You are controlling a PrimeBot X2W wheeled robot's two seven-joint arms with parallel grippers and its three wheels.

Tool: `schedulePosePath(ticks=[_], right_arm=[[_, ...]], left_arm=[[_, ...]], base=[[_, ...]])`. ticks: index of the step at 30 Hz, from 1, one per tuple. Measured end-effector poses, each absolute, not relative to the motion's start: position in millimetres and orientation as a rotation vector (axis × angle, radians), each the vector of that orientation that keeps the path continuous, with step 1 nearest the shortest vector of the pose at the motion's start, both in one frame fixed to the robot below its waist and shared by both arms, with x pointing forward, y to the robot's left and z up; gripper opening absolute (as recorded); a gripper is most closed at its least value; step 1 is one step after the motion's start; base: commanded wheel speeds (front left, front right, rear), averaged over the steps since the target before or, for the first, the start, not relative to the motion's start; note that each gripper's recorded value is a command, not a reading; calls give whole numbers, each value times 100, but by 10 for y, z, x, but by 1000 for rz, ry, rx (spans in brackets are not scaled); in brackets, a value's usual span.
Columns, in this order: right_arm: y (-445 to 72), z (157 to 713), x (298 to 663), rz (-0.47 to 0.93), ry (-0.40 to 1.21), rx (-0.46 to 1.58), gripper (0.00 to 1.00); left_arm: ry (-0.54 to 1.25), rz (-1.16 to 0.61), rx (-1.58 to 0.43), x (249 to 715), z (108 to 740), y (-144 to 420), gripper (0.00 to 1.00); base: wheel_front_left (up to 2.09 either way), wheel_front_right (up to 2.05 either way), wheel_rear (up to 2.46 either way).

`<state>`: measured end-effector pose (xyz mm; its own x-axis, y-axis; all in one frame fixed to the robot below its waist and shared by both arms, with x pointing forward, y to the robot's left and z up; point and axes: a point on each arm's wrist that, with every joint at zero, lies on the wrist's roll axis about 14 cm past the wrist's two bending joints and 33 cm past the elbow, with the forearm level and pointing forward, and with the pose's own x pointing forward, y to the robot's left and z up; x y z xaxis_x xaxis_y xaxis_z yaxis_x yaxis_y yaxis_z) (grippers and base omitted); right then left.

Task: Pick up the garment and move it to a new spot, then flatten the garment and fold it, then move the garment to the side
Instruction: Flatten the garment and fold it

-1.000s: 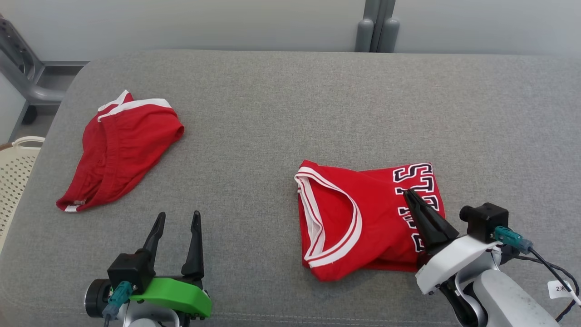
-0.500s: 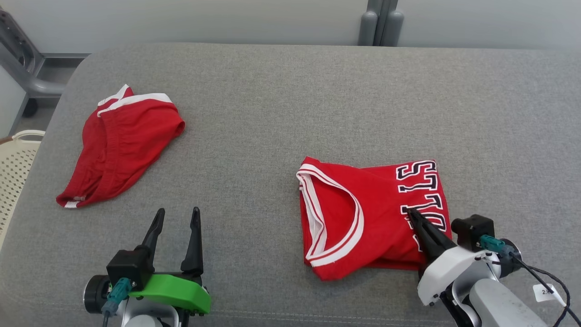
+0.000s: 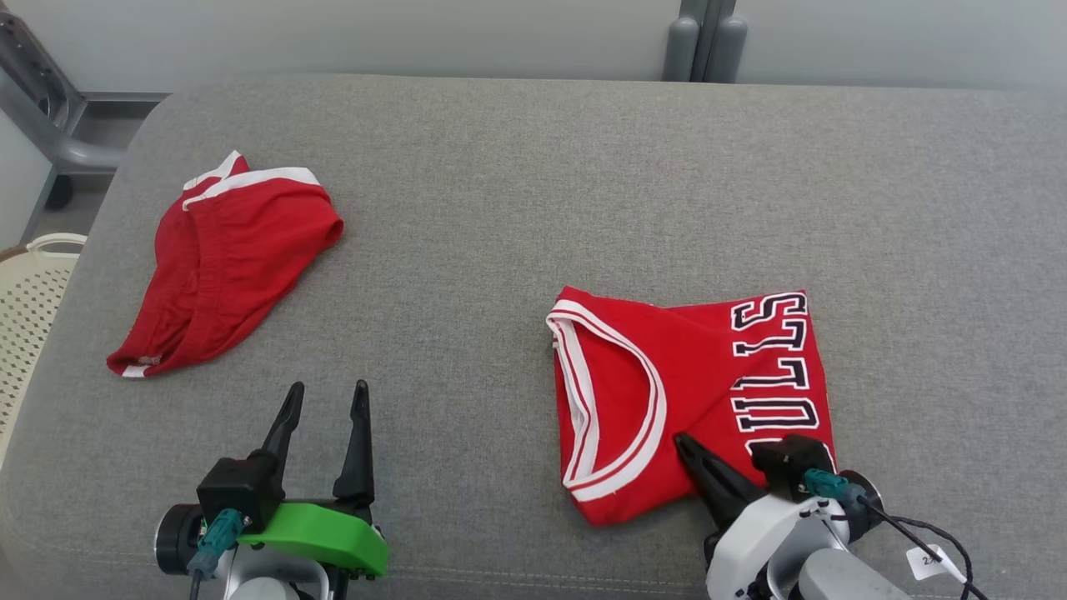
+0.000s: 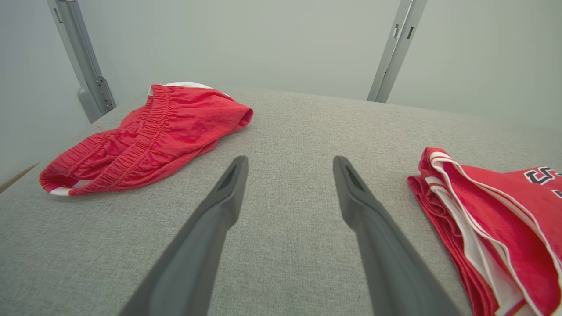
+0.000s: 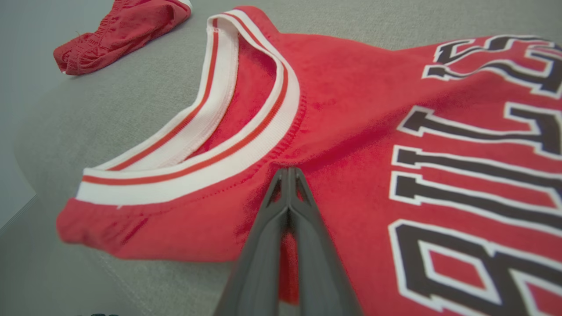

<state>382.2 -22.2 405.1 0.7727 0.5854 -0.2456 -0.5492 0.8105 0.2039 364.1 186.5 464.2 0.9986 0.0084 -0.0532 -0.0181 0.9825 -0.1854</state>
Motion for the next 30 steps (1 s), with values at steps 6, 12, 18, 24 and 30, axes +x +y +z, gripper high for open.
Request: schedulePosePath(ticks=[6, 12, 18, 24, 30], right_arm=[[21, 4025, 3607, 707, 334, 152, 0], [103, 4020, 3500, 756, 349, 161, 0], [-6, 4239, 3677, 720, 280, 192, 13], [-374, 4582, 3933, 618, 153, 203, 100], [-836, 4569, 4076, 489, 143, 174, 100]], left_arm=[[52, 16, -187, 3628, 4644, 1876, 100], [51, 16, -187, 3623, 4648, 1880, 100], [45, 14, -188, 3628, 4664, 1875, 100], [34, 2, -188, 3655, 4702, 1841, 100], [15, -18, -179, 3695, 4764, 1784, 100]], base=[[0, 0, 0], [0, 0, 0], [0, 0, 0], [0, 0, 0], [0, 0, 0]])
